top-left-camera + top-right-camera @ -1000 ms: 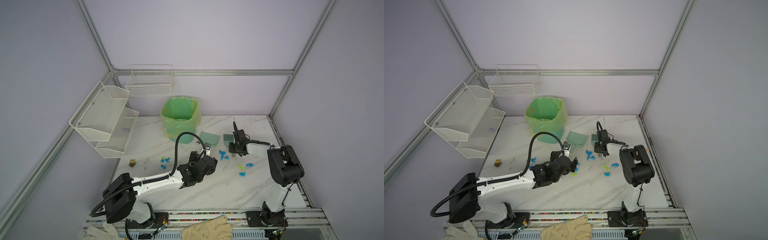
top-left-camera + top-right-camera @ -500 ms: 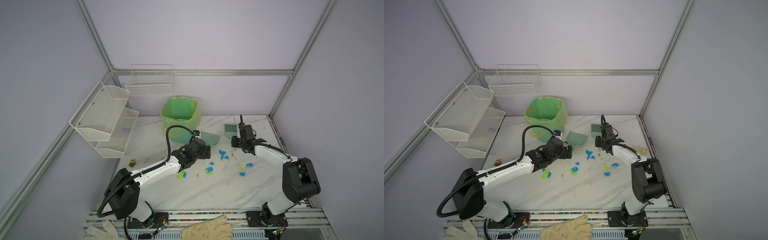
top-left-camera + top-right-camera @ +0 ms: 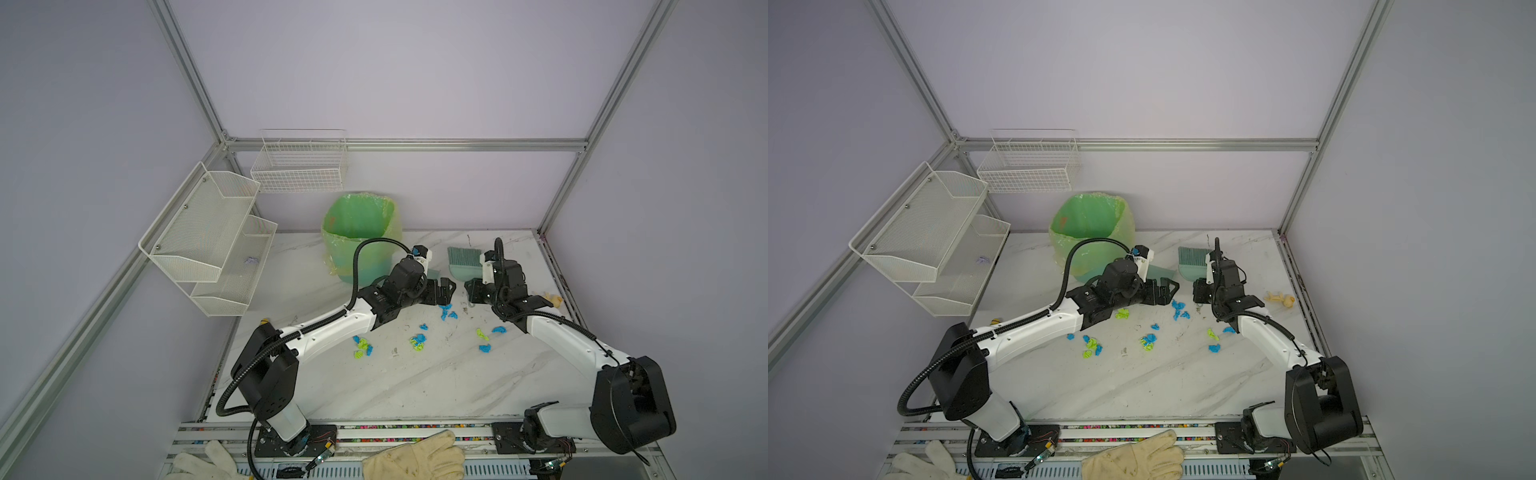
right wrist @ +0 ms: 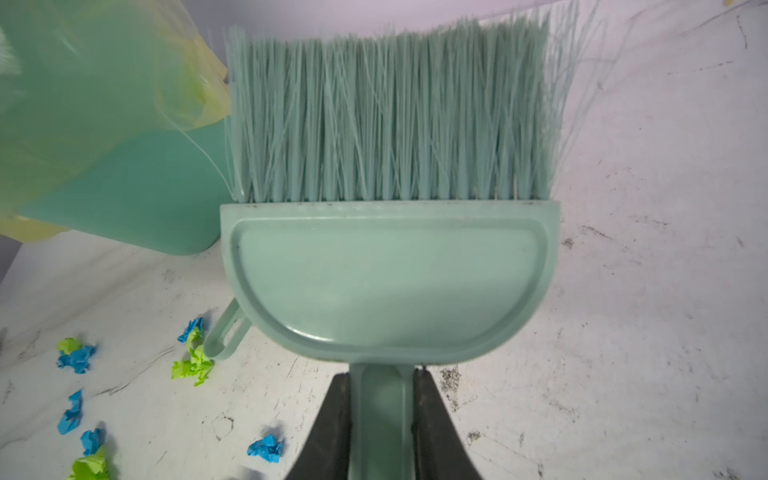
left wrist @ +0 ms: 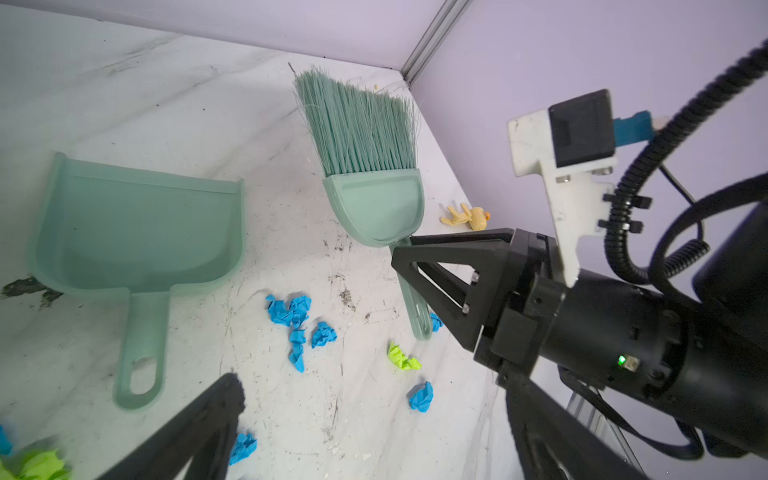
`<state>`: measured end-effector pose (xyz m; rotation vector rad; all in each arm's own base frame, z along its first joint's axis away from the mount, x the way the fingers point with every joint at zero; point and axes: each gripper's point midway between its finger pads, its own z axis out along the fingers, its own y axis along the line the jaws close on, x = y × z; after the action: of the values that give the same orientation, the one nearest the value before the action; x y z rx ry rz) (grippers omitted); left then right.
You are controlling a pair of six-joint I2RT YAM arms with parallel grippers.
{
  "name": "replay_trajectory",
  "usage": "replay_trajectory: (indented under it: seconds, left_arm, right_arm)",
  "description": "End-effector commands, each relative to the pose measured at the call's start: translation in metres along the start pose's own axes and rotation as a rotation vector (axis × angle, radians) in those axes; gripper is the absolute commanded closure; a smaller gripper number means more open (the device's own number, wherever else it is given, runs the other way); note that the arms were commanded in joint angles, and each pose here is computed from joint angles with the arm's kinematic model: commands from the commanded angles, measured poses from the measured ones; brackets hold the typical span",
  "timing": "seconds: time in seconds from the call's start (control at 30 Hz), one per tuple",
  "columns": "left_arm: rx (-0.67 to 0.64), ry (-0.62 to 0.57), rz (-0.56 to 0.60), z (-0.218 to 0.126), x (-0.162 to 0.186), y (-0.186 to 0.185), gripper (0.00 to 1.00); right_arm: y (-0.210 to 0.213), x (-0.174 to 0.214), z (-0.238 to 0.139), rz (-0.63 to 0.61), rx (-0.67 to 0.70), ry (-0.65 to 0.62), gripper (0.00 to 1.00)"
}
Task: Sweep away the paper scraps from the table
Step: 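Lift the brush with the right gripper while the left gripper moves toward it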
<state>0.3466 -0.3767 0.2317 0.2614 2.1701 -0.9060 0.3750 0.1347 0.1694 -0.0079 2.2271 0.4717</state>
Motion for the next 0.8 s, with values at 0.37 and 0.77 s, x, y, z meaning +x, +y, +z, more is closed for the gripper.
replay_trajectory:
  seconds: [0.37,0.77]
  left_arm:
    - [0.166,-0.129,-0.021,0.013,-0.06,-0.051,0.14]
    - [0.205,-0.144,-0.066,0.034,-0.071,-0.042,0.4]
  right_arm:
    - [0.031,-0.017,-0.03,0.015,-0.18,-0.124,1.0]
    - [0.04,-0.016,-0.045,-0.012,-0.23,-0.148,1.0]
